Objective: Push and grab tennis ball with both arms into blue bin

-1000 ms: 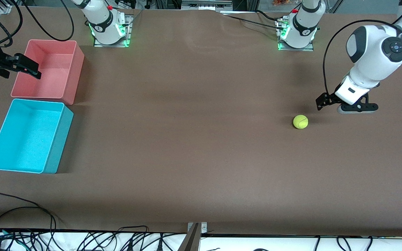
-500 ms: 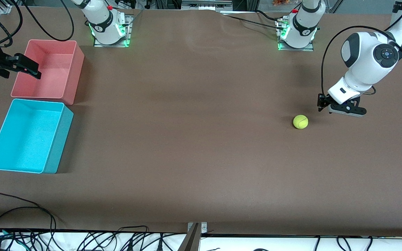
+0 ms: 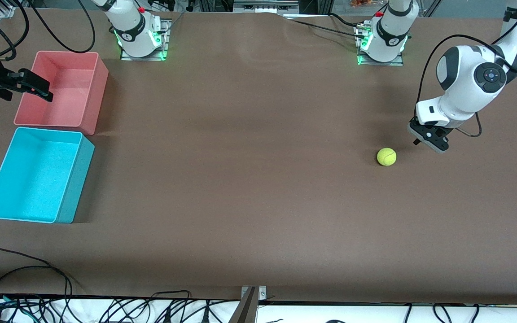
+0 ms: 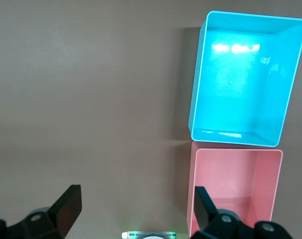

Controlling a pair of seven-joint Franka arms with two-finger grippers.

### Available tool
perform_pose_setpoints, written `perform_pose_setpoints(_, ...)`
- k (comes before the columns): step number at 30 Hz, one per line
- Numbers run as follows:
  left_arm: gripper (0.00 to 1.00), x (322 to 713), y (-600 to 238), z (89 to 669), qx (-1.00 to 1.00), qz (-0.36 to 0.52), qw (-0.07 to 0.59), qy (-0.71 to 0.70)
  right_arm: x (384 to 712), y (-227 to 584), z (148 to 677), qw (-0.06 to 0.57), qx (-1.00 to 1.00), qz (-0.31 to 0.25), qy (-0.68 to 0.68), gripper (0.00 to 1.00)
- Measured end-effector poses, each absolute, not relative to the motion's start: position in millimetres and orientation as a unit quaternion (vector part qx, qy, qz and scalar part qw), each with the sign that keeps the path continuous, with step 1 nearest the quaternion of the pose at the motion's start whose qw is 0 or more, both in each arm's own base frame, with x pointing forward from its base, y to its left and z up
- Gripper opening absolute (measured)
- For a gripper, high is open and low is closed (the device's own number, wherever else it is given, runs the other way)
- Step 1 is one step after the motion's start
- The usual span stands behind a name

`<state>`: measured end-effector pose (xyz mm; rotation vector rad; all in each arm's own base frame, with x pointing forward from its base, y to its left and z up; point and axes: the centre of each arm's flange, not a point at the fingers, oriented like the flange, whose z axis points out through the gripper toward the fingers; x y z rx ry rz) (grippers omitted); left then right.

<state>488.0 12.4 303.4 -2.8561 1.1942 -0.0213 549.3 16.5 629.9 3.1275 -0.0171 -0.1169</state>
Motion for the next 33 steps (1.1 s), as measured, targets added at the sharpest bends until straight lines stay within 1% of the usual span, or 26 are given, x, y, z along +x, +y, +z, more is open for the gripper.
perform_pose_setpoints(9, 0.01, 492.1, 20.7, 267.9, -0.870, -0.010, 0.024, 0.493, 549.5, 15.3, 629.6, 0.006, 0.999, -0.038, -0.007, 1.00)
perform_pose_setpoints(17, 0.01, 496.7, 19.9, 244.3, -0.832, -0.022, 0.031, 0.553, 549.7, 14.8, 629.4, 0.006, 0.999, -0.038, -0.007, 1.00)
perform_pose_setpoints(24, 0.01, 496.4, 19.5, 228.9, -0.811, -0.019, 0.029, 0.585, 549.7, 14.8, 629.3, 0.006, 0.999, -0.038, -0.007, 1.00)
perform_pose_setpoints(33, 0.01, 495.6, 23.2, 215.7, -0.807, -0.018, 0.028, 0.589, 549.7, 14.6, 629.2, 0.006, 0.999, -0.038, -0.007, 1.00)
